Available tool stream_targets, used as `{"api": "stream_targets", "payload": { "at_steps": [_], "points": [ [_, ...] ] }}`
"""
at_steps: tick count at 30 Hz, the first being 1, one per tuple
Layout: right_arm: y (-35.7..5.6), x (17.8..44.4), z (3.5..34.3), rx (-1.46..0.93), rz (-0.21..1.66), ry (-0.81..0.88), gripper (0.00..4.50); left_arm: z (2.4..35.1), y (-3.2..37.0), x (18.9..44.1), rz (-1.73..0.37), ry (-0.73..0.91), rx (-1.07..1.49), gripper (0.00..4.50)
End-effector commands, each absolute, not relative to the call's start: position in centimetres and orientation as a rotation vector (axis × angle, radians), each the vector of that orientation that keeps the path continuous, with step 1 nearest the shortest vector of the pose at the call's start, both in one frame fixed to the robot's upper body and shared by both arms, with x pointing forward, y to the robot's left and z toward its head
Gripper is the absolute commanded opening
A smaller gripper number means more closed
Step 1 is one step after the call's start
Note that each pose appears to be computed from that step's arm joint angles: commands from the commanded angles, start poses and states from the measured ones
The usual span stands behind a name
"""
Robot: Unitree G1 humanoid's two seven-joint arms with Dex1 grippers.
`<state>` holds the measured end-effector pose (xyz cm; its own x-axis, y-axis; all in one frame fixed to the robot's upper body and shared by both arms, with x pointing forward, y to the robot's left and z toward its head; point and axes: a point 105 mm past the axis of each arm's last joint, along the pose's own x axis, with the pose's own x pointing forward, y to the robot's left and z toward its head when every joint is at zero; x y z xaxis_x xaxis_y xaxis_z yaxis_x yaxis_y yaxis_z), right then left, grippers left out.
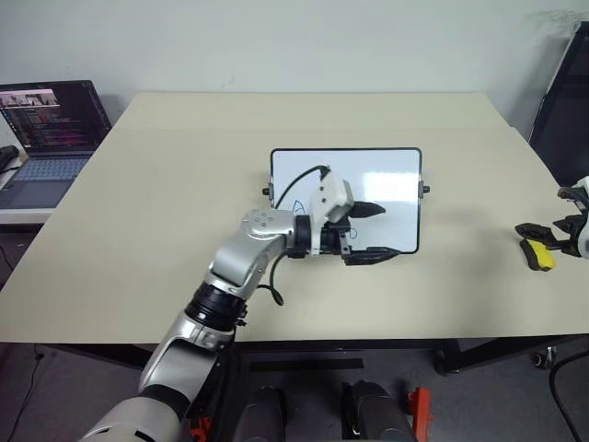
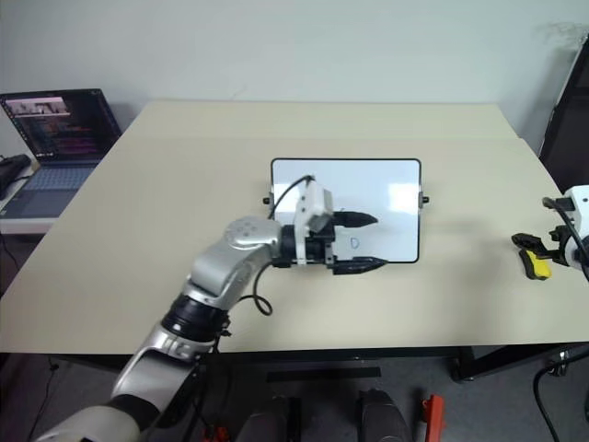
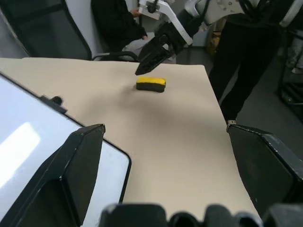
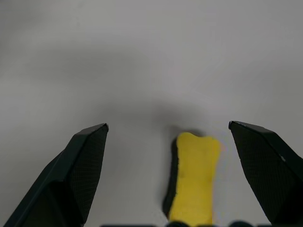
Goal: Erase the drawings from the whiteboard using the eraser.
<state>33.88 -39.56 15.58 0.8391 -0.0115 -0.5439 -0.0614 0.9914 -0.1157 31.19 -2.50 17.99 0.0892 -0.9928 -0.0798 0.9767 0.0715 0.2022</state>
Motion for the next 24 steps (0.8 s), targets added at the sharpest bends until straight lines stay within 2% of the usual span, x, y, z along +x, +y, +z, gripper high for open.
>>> {"api": "stream_targets", "payload": {
  "at_steps": [1,11,24],
  "points": [
    [-40.4,34.0,16.5,-0.165,0.036,0.557,4.47,19.5,-3.7,30.5,-1.536,-0.170,0.215,4.50],
    [-41.8,34.1,14.9,-0.135,0.016,0.592,4.47,19.9,-4.3,29.2,-1.595,-0.181,0.180,4.50],
    [-41.7,34.0,12.3,-0.120,0.012,0.651,4.47,19.8,-3.9,28.7,-1.594,-0.170,0.167,4.50]
  ]
}}
